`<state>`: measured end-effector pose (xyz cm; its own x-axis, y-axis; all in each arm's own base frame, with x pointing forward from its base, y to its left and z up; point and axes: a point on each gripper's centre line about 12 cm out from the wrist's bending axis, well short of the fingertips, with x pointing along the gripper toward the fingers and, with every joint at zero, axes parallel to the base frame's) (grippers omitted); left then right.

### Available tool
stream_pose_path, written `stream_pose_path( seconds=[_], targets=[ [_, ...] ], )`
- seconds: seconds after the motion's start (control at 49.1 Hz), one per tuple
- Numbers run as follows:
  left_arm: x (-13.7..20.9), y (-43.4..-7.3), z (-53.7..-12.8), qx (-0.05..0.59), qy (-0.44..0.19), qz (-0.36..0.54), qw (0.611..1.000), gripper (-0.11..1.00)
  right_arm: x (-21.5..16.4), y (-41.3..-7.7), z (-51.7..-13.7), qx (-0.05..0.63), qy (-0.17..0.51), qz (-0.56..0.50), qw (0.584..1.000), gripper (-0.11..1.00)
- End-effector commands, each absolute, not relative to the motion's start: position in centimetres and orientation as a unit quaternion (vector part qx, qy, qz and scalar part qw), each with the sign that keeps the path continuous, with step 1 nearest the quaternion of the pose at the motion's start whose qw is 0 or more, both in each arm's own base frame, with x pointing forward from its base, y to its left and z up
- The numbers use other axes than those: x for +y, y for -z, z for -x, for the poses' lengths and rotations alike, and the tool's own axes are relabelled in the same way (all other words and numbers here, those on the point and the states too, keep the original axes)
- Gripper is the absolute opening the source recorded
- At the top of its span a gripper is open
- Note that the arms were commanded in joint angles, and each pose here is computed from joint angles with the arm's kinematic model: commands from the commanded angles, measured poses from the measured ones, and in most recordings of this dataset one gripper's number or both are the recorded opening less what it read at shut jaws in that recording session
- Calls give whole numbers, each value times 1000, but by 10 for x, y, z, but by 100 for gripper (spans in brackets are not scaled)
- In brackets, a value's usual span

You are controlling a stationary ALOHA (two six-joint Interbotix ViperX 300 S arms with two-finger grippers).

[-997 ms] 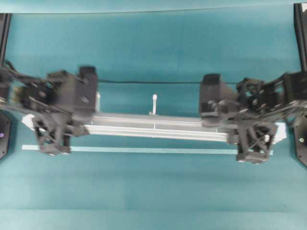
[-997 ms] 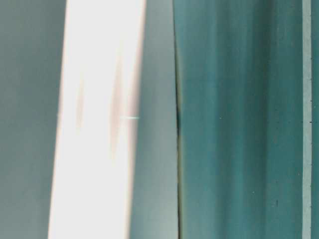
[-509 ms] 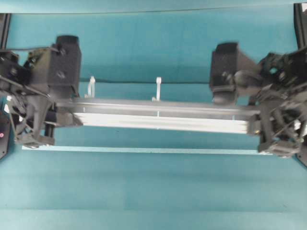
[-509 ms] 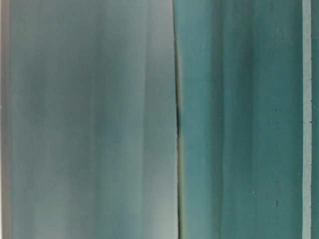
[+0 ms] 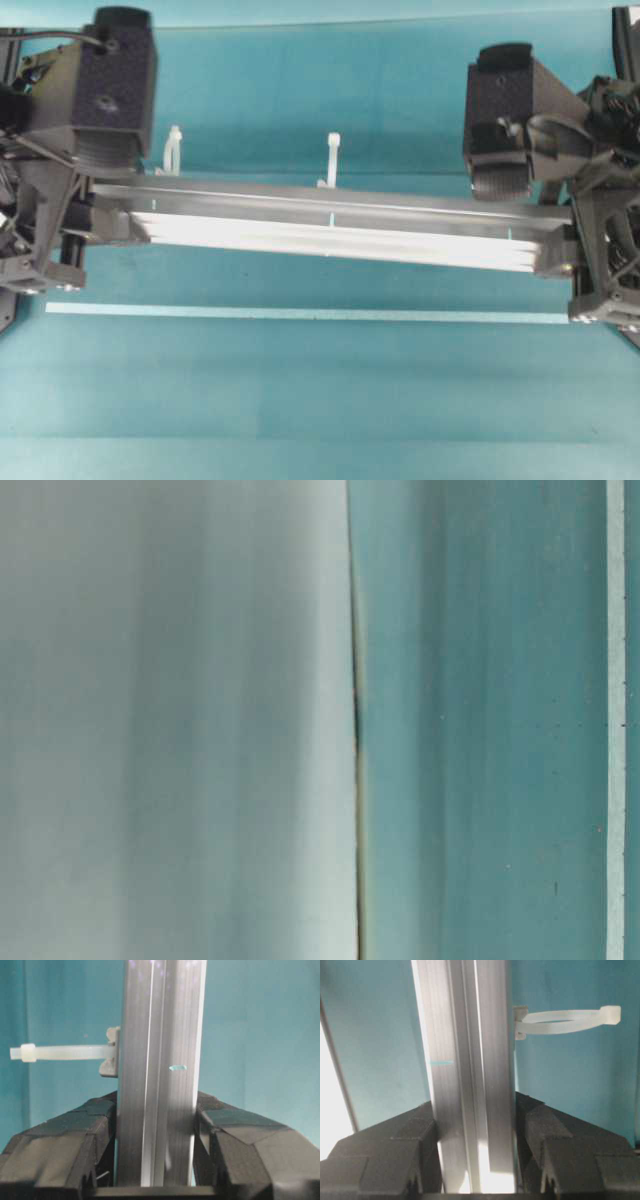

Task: Lift the large metal rail with both hands.
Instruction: 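Lower the held rail back onto the table with both grippers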

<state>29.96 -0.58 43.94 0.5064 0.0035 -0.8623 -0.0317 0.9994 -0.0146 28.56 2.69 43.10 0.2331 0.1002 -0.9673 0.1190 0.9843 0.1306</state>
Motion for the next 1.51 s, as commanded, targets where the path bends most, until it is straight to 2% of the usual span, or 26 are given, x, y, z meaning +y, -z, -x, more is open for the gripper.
stream_pose_path(
  seconds=[0.0,0.244,0.366,0.61,0.855,0.997,1.139,1.485],
  targets=[
    [-4,-454,-298,476,-15,17,879,36,25,-442,-283,601,15,-99,793,40],
    [-4,-449,-298,482,-16,18,876,36,24,-437,-282,606,17,-95,790,40],
    [-3,-435,-298,500,-17,17,866,36,23,-426,-281,618,21,-86,781,40],
    [13,-383,-293,535,-42,33,843,36,15,-364,-278,655,33,-63,753,40],
    [15,-321,-295,536,-41,29,843,36,11,-315,-271,640,29,-54,766,40],
    [15,-289,-294,543,-41,29,838,36,8,-291,-269,651,26,-35,758,40],
    [18,-264,-292,546,-43,29,836,36,4,-261,-268,667,22,-3,744,40],
    [19,-212,-286,535,-42,28,844,36,4,-210,-288,652,5,14,758,40]
  ],
)
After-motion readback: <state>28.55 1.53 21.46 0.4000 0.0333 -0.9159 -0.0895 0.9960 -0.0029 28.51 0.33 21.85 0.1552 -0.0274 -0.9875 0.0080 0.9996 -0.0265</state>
